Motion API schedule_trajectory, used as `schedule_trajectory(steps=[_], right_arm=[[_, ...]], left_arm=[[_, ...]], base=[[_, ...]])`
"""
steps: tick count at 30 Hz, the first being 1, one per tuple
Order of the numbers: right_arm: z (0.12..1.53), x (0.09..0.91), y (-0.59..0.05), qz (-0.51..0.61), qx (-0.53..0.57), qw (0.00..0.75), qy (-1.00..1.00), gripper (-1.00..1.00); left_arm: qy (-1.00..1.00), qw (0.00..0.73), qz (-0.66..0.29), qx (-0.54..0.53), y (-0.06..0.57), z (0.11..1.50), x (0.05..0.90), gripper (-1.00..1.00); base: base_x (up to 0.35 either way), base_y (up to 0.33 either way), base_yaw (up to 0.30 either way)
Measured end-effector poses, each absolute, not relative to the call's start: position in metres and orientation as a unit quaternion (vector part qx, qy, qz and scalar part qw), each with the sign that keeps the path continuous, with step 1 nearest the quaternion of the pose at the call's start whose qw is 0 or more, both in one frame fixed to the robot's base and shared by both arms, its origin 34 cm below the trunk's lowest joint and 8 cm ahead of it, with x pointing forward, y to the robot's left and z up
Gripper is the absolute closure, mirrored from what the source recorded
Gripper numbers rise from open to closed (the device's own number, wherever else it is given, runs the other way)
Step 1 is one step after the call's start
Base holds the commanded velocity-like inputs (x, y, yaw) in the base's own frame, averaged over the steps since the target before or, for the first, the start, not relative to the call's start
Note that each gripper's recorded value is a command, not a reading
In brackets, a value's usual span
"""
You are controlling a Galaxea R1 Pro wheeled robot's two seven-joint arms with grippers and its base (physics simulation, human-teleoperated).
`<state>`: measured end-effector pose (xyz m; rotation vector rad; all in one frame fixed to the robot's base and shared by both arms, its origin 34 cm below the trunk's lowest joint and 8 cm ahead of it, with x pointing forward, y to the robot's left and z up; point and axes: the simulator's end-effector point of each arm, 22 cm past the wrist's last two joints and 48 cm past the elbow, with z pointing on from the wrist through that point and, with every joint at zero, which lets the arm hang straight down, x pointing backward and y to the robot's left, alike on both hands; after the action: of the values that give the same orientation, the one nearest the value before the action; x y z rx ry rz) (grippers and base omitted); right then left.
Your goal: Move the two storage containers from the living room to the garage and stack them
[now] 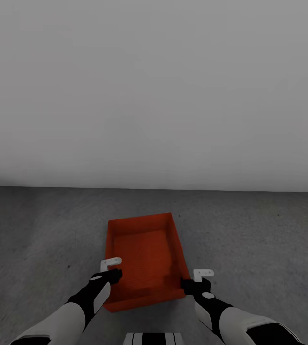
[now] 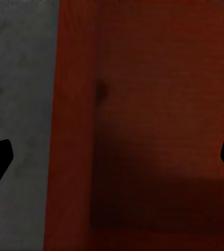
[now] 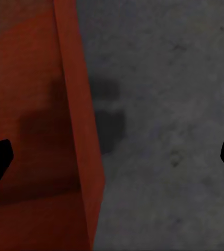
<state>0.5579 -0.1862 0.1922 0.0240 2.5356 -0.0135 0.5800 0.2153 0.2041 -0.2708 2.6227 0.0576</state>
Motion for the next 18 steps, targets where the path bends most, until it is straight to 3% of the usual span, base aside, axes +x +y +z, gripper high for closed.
schedule_trajectory(steps=[18], right_arm=[[0.228, 0.567, -0.185, -0.005, 0.010, 0.298, 0.955, -1.00]], left_arm=[[0.964, 0.247, 0.022, -0.099, 0.215, 0.239, 0.587, -1.00]], base=[[0.000, 0.000, 0.000]])
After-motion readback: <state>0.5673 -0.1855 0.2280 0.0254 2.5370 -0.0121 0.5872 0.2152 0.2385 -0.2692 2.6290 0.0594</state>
